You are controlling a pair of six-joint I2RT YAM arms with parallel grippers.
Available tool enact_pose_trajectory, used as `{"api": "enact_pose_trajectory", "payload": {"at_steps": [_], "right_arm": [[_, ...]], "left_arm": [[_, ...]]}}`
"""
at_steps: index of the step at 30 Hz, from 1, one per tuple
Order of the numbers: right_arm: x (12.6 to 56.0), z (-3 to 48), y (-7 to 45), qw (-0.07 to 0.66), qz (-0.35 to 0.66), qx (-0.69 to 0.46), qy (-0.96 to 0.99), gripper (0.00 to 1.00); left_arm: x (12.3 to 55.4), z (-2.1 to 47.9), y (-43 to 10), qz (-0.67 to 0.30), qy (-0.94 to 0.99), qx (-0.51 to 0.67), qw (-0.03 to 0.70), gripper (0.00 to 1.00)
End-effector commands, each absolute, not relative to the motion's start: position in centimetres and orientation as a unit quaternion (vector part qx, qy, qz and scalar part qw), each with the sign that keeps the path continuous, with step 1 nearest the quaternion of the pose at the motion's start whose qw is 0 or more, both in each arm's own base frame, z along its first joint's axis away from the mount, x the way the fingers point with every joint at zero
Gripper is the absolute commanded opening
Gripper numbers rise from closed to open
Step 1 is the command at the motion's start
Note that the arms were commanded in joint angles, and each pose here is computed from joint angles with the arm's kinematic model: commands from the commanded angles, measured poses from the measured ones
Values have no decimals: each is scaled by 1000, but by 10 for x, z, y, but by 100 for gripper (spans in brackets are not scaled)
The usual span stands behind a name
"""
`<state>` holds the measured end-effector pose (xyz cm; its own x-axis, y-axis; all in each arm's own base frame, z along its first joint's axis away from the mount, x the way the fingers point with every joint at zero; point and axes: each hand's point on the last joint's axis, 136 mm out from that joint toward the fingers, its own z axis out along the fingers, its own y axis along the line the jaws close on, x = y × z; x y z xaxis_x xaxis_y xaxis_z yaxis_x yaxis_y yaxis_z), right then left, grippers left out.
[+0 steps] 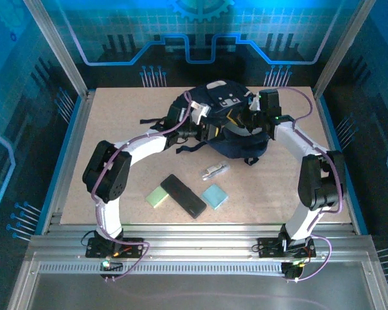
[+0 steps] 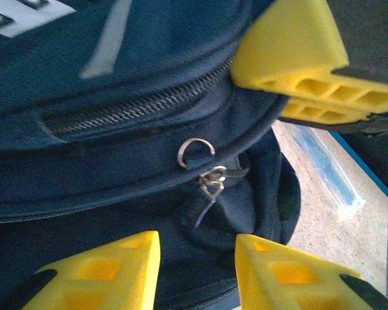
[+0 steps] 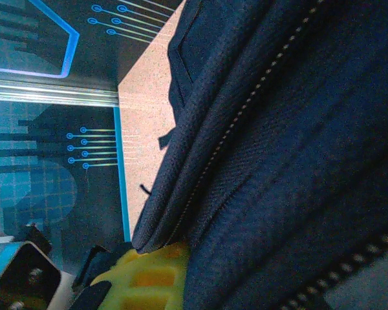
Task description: Pack the student bag
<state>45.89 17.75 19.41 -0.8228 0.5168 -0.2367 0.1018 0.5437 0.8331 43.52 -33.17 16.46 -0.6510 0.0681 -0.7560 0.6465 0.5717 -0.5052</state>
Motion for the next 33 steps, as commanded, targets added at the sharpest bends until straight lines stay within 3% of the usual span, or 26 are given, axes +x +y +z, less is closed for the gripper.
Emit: {"api": "enact_pose_trajectory", "payload": {"at_steps": [1,8,18,21,24,25,33], "right_arm": [[476,228,175,280,460,156,828,0],[474,230,179,277,466,152,826,0],[469,235,183,273,482,146,820,0],[469,237,183,275,481,143,820,0],[468,238,182,277,478,141,821,0],[467,238,182,278,475,140,823,0],[465,230,178,274,465,140,830,0]], "left_arm": [[419,167,-347,-432,794,248,349,41],[433,156,-355,-424,798,240,356,54],[460,138,-360,-390,806,244,372,53],[464,147,-361,-396,797,245,384,39],[466,155,-360,-400,793,245,388,6],[467,157,-359,-401,794,244,387,1],[466,152,-332,-388,807,232,379,2]]}}
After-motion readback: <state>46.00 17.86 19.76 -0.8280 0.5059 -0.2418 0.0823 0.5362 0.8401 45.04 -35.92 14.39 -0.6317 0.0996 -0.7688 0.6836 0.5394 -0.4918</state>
